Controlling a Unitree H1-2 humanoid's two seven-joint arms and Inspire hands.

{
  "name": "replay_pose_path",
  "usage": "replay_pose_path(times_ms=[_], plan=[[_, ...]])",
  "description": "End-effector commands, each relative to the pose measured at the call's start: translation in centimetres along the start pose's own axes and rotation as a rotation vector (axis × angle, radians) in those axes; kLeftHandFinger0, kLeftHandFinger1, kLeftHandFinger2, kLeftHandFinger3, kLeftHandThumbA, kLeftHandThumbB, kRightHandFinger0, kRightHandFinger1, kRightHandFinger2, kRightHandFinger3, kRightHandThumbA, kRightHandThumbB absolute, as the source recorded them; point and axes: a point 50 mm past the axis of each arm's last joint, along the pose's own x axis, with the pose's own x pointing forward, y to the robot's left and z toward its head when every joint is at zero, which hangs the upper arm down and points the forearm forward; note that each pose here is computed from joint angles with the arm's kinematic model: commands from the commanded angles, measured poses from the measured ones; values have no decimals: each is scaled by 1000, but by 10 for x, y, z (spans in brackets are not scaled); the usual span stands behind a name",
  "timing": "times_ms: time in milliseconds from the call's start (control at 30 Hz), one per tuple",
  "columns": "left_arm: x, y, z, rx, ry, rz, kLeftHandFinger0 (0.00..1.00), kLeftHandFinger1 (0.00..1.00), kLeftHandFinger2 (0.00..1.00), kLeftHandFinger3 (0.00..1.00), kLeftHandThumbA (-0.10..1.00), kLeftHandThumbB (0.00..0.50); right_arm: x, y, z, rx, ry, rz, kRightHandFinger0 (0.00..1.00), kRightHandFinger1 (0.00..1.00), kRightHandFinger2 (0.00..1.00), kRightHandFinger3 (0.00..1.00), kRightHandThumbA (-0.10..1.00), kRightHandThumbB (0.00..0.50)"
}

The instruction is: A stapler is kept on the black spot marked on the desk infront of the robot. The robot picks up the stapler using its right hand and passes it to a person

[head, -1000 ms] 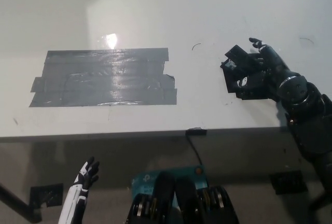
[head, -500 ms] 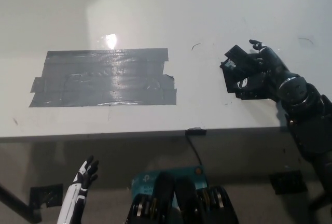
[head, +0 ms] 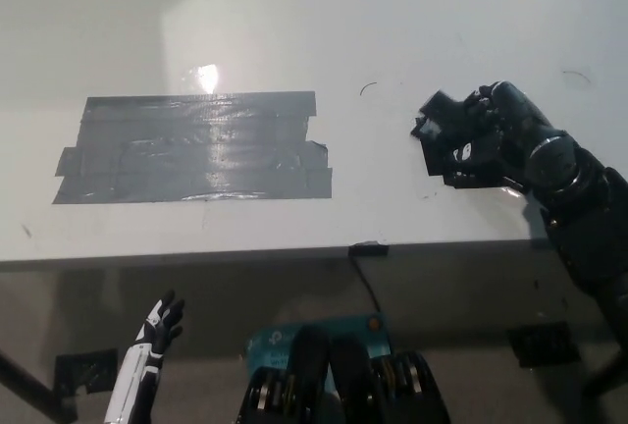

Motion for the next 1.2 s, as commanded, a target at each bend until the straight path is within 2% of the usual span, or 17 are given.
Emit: replay_pose_path(times_ms=[0,33,133,233,267,333,433,567,600,667,700,733,767,867,1000,1100,1167], plan=[[4,6,10,-4,-54,6,1000,1000,1000,1000,1000,500,3,2,9,21,5,1,194,360,512,254,959,0],[4,6,10,-2,-57,7,1000,1000,1000,1000,1000,500,3,1,9,25,1,1,178,337,486,222,958,0],[4,7,10,1,-58,9,1000,1000,1000,1000,1000,500,3,0,8,33,6,-2,157,295,460,230,961,3],[5,7,10,3,-57,11,1000,1000,1000,1000,1000,500,3,-1,9,50,4,-1,105,222,408,173,953,3],[5,7,10,0,-59,10,1000,1000,1000,1000,1000,500,2,-2,8,66,9,5,60,171,379,158,957,3],[6,6,11,-14,-58,11,1000,1000,1000,1000,1000,498,2,-3,9,72,13,11,1,139,360,124,960,0],[7,7,12,-12,-62,9,1000,1000,1000,1000,1000,497,3,-8,9,125,21,30,0,91,368,77,983,0],[8,6,13,-17,-62,13,1000,1000,1000,1000,1000,495,2,-14,10,167,5,36,0,45,290,34,1000,0],[8,6,13,-18,-63,12,1000,1000,1000,1000,1000,490,2,-18,10,205,-8,40,24,55,279,44,1000,0],[9,6,13,-21,-63,11,1000,1000,1000,1000,1000,492,1,-32,14,509,12,105,2,8,199,75,968,8],[9,6,13,-14,-62,11,1000,1000,1000,1000,1000,498,2,-38,14,685,1,153,0,2,124,62,932,6],[9,7,13,-10,-61,12,1000,1000,1000,1000,1000,498,3,-41,14,754,-9,174,0,0,86,54,914,3],[10,7,13,-12,-61,11,1000,1000,1000,1000,1000,489,6,-52,15,898,-46,223,0,0,6,2,934,3],[9,6,14,-22,-63,9,1000,1000,1000,1000,1000,480,10,-72,15,1088,-115,282,0,0,0,1,960,0],[11,6,15,-8,-64,9,1000,1000,1000,1000,1000,491,14,-89,20,1174,-144,303,0,0,0,0,1000,20],[11,6,15,-13,-61,8,1000,1000,1000,1000,1000,493,15,-106,26,1259,-197,337,0,0,0,0,1000,1],[11,5,14,-12,-61,9,1000,1000,1000,1000,1000,498,15,-112,30,1265,-215,352,0,0,0,0,1000,7]])
